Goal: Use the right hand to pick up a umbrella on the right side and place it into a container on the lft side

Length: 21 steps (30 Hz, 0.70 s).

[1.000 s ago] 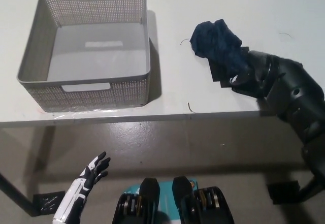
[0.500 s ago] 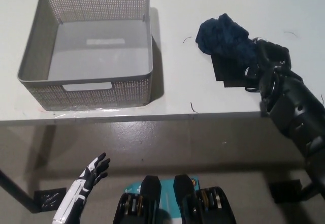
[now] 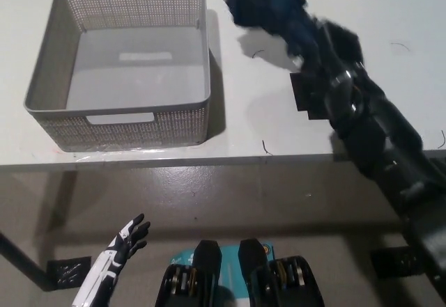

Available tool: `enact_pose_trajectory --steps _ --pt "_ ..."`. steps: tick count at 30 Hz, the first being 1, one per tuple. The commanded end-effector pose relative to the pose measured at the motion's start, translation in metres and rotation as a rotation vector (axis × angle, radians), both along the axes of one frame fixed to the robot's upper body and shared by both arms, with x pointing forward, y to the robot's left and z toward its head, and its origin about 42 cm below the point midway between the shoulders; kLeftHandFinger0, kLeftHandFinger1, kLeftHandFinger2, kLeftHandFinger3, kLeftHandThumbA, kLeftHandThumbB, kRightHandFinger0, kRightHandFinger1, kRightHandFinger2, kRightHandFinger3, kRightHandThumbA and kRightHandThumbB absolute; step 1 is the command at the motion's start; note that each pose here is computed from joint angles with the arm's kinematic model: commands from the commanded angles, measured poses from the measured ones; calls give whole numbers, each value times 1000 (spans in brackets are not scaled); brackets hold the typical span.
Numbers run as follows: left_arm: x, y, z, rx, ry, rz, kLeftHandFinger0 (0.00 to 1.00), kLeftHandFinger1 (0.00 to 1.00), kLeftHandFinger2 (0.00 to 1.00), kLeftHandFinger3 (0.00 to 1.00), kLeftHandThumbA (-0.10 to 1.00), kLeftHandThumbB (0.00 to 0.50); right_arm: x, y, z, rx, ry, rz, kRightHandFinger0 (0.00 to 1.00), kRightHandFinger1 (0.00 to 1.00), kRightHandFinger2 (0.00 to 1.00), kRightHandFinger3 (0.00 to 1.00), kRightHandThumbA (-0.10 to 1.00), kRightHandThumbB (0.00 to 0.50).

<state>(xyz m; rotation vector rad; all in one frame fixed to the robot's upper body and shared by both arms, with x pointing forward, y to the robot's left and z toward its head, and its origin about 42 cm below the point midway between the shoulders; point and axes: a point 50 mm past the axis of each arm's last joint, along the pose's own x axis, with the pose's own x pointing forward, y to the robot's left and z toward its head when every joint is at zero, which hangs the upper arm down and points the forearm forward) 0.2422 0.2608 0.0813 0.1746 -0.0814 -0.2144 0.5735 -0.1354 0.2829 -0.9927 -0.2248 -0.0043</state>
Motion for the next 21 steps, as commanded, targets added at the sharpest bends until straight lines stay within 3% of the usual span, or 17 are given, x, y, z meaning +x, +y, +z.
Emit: enact_pose_trajectory --steps 1,3,6,13,17,18,19,21 --pt "-6 4 5 22 -31 1 1000 1000 1000 1000 1000 45 -8 79 155 60 -413 194 0 175 646 570 -100 206" --pt "-6 3 3 17 -32 1 1000 1000 1000 1000 1000 49 -16 97 168 77 -451 243 0 94 590 511 -100 187" --pt "-8 2 4 17 -35 -8 1000 1000 1000 1000 1000 50 -31 133 193 89 -469 312 0 55 615 539 -100 180" --pt "-10 1 2 19 -41 -36 1000 1000 1000 1000 1000 5 -63 202 198 67 -474 440 0 142 677 730 -100 161" --pt "-10 -1 2 20 -36 -37 1000 1000 1000 1000 1000 19 -71 229 189 33 -451 474 0 98 662 664 -100 175" --pt "-9 -2 3 11 -35 -35 1000 1000 1000 1000 1000 15 -71 237 182 22 -421 500 0 39 583 603 -100 165" --pt "-9 -3 3 11 -33 -32 1000 1000 1000 1000 1000 7 -72 241 176 26 -411 504 0 20 575 585 -100 170" --pt "-7 -4 4 -5 -36 -31 1000 1000 1000 1000 1000 20 -72 248 159 30 -378 518 0 72 647 636 -100 160"
